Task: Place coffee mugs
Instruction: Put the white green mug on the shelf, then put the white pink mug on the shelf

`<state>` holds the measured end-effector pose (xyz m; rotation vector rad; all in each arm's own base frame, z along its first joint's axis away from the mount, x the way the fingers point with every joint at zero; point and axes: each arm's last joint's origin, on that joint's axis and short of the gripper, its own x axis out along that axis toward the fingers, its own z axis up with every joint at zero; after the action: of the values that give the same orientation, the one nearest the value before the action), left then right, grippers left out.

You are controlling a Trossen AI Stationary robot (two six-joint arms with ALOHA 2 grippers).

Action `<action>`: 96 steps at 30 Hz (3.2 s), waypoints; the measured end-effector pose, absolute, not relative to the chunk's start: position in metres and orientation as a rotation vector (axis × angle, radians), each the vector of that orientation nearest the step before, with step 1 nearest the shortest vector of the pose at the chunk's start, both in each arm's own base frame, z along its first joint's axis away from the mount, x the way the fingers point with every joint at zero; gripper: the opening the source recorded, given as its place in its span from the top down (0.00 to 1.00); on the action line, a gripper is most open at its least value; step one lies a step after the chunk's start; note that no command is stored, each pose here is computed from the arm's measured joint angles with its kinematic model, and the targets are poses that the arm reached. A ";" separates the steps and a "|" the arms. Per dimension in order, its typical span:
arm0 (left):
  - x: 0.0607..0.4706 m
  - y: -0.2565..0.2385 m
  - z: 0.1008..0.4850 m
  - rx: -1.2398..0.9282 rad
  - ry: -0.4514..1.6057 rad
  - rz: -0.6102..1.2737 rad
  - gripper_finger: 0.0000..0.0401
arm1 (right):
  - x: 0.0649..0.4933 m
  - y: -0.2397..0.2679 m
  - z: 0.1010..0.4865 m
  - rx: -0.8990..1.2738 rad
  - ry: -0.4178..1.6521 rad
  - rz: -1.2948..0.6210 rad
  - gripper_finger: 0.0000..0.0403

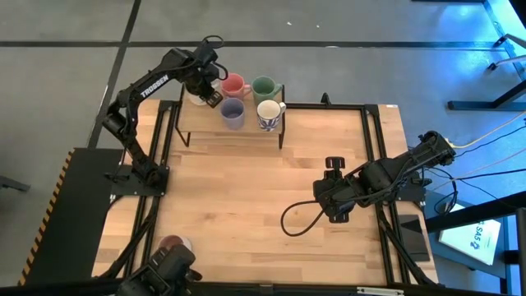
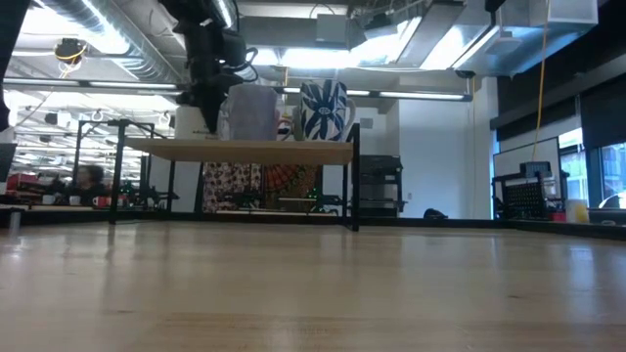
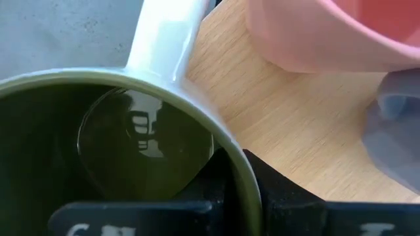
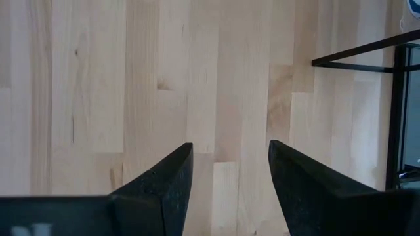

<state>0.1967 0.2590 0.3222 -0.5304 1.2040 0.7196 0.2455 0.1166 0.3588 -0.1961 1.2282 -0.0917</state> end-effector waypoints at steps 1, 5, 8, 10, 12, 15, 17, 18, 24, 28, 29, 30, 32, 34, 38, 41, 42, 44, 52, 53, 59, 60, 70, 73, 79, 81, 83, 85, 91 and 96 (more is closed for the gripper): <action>0.197 0.259 0.322 -0.531 1.203 0.719 0.93 | 0.245 0.117 0.359 -0.196 1.228 -0.092 0.54; 0.197 0.259 0.322 -0.513 1.209 0.699 0.91 | 0.245 0.117 0.359 -0.196 1.228 -0.092 0.54; 0.197 0.259 0.321 -0.506 1.210 0.695 0.90 | 0.245 0.117 0.359 -0.196 1.228 -0.092 0.54; 0.198 0.260 0.321 -0.498 1.213 0.688 0.87 | 0.245 0.117 0.359 -0.196 1.228 -0.092 0.54; 0.198 0.260 0.321 -0.481 1.219 0.678 0.84 | 0.245 0.117 0.359 -0.196 1.228 -0.092 0.54; 0.198 0.260 0.321 -0.458 1.226 0.668 0.77 | 0.245 0.117 0.359 -0.196 1.228 -0.092 0.54; 0.198 0.260 0.321 -0.452 1.221 0.673 0.72 | 0.245 0.117 0.359 -0.196 1.228 -0.092 0.54; 0.198 0.261 0.321 -0.447 1.218 0.677 0.70 | 0.245 0.117 0.359 -0.196 1.228 -0.092 0.54; 0.198 0.261 0.338 -0.421 1.186 0.699 0.61 | 0.245 0.117 0.359 -0.196 1.228 -0.092 0.54; 0.195 0.259 0.357 -0.381 1.204 0.754 0.60 | 0.246 0.117 0.359 -0.196 1.228 -0.092 0.54; 0.193 0.258 0.361 -0.375 1.210 0.765 0.60 | 0.246 0.117 0.359 -0.196 1.228 -0.091 0.54; 0.192 0.256 0.365 -0.371 1.214 0.771 0.60 | 0.246 0.117 0.359 -0.196 1.227 -0.092 0.54; 0.189 0.252 0.376 -0.375 1.219 0.771 0.60 | 0.245 0.117 0.359 -0.202 1.223 -0.097 0.54; 0.187 0.245 0.388 -0.386 1.228 0.767 0.60 | 0.246 0.117 0.359 -0.205 1.222 -0.099 0.54; 0.187 0.227 0.413 -0.364 1.227 0.739 0.60 | 0.246 0.117 0.359 -0.220 1.221 -0.093 0.54; 0.189 0.210 0.435 -0.354 1.113 0.676 0.60 | 0.246 0.117 0.359 -0.236 1.222 -0.083 0.54; 0.188 0.200 0.442 -0.370 1.068 0.612 0.60 | 0.246 0.116 0.359 -0.240 1.223 -0.081 0.54; 0.185 0.176 0.459 -0.380 0.967 0.482 0.60 | 0.245 0.116 0.359 -0.254 1.227 -0.074 0.54; 0.169 0.056 0.492 -0.330 0.828 0.110 0.60 | 0.243 0.115 0.358 -0.324 1.249 -0.047 0.54; 0.166 0.042 0.493 -0.343 0.832 0.078 0.60 | 0.243 0.115 0.358 -0.329 1.250 -0.047 0.54; 0.158 -0.022 0.471 -0.378 0.969 -0.006 0.60 | 0.243 0.115 0.358 -0.352 1.254 -0.035 0.54; 0.159 -0.033 0.463 -0.374 1.014 -0.031 0.60 | 0.243 0.115 0.358 -0.351 1.253 -0.035 0.54; 0.173 -0.124 0.344 -0.192 1.380 -0.186 0.59 | 0.244 0.115 0.359 -0.342 1.240 -0.032 0.54; 0.172 -0.143 0.315 -0.226 1.388 -0.236 0.56 | 0.244 0.115 0.359 -0.339 1.242 -0.028 0.54; 0.159 -0.171 0.279 -0.214 1.369 -0.325 0.51 | 0.244 0.116 0.359 -0.325 1.243 -0.014 0.54; 0.151 -0.173 0.267 -0.151 1.375 -0.299 0.50 | 0.245 0.117 0.359 -0.319 1.232 -0.012 0.54; 0.145 -0.174 0.255 -0.109 1.391 -0.287 0.49 | 0.246 0.117 0.359 -0.314 1.224 -0.011 0.54; 0.142 -0.175 0.243 -0.101 1.401 -0.305 0.49 | 0.247 0.117 0.359 -0.310 1.218 -0.009 0.54; 0.138 -0.175 0.205 -0.120 1.382 -0.344 0.49 | 0.248 0.119 0.360 -0.286 1.204 0.005 0.54; 0.131 -0.165 0.178 -0.127 1.414 -0.273 0.50 | 0.250 0.119 0.360 -0.276 1.190 0.005 0.54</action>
<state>0.1308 -0.1647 0.1780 -0.1270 1.4142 -0.2726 0.2497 0.1195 0.3600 -0.2762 1.1900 0.0052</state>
